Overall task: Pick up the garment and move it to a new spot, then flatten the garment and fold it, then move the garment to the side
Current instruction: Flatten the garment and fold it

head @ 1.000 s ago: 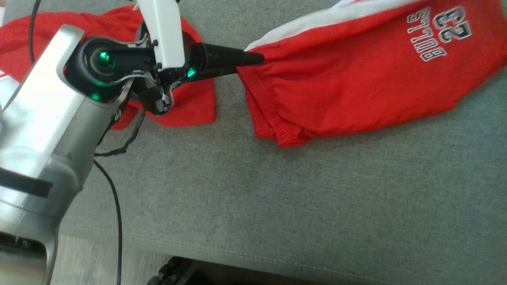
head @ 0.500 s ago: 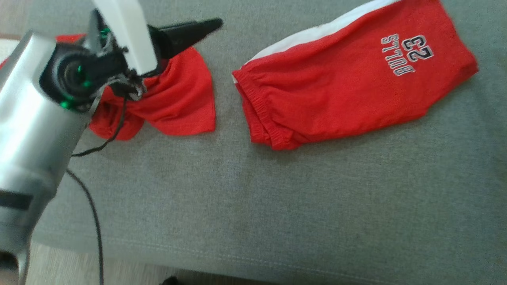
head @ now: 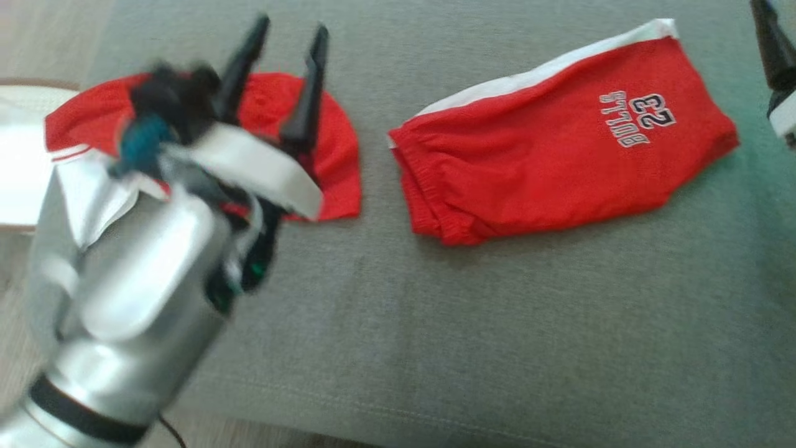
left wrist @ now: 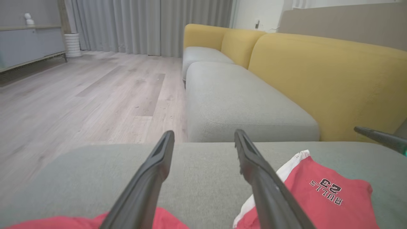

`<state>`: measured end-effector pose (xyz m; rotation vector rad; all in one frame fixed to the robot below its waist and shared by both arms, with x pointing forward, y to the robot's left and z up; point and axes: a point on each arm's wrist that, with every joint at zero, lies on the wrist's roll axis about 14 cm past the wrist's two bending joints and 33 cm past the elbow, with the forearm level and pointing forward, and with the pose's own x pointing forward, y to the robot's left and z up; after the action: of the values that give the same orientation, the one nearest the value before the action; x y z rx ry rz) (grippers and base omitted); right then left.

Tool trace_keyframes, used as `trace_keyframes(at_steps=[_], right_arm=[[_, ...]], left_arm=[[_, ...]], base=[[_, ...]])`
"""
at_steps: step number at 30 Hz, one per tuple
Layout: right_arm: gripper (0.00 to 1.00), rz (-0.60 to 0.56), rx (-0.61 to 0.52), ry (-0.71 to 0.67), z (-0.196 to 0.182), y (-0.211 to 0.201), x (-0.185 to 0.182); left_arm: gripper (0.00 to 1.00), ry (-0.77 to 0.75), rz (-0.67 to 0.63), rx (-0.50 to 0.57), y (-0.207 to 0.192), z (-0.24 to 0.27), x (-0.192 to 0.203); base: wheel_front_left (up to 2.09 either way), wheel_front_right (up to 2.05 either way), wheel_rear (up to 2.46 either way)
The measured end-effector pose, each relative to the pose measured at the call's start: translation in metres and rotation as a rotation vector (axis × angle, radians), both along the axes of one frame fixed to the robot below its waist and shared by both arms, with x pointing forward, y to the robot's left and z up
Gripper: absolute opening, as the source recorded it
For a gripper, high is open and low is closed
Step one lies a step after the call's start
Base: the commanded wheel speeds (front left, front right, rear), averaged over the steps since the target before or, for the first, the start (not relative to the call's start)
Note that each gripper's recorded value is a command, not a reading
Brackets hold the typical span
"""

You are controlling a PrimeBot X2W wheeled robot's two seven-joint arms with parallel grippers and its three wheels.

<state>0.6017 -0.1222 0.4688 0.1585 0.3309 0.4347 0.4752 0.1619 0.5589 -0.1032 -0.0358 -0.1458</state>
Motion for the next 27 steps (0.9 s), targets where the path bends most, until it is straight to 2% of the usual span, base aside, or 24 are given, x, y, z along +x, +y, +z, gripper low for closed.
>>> trace_keyframes(at_steps=[6, 12, 22, 23, 24, 25, 26, 27], right_arm=[[1.00, 0.033, -0.140, 0.235, -0.057, 0.004, -0.006], [1.00, 0.071, -0.306, 0.530, -0.107, -0.003, -0.027], [1.00, 0.145, -0.238, 0.754, -0.104, 0.031, -0.038], [0.90, 0.150, -0.237, 0.758, -0.104, 0.032, -0.039], [0.61, 0.157, -0.236, 0.757, -0.104, 0.034, -0.039], [0.22, 0.162, -0.232, 0.750, -0.103, 0.036, -0.039], [0.00, 0.161, -0.225, 0.735, -0.101, 0.037, -0.037], [0.00, 0.167, -0.221, 0.728, -0.101, 0.040, -0.038]], left_arm=[[1.00, 0.011, 0.097, -0.016, 0.005, -0.024, -0.030], [1.00, 0.054, 0.206, -0.009, 0.023, -0.041, -0.057], [1.00, 0.104, 0.280, -0.068, 0.029, -0.057, -0.082], [1.00, 0.103, 0.277, -0.068, 0.028, -0.056, -0.082], [1.00, 0.099, 0.275, -0.065, 0.028, -0.056, -0.081], [1.00, 0.097, 0.274, -0.064, 0.027, -0.056, -0.081], [1.00, 0.096, 0.272, -0.064, 0.026, -0.056, -0.081], [1.00, 0.093, 0.264, -0.066, 0.024, -0.055, -0.080]], base=[[0.00, 0.00, 0.00], [0.00, 0.00, 0.00], [0.00, 0.00, 0.00], [0.00, 0.00, 0.00], [0.00, 0.00, 0.00], [0.00, 0.00, 0.00], [0.00, 0.00, 0.00], [0.00, 0.00, 0.00]])
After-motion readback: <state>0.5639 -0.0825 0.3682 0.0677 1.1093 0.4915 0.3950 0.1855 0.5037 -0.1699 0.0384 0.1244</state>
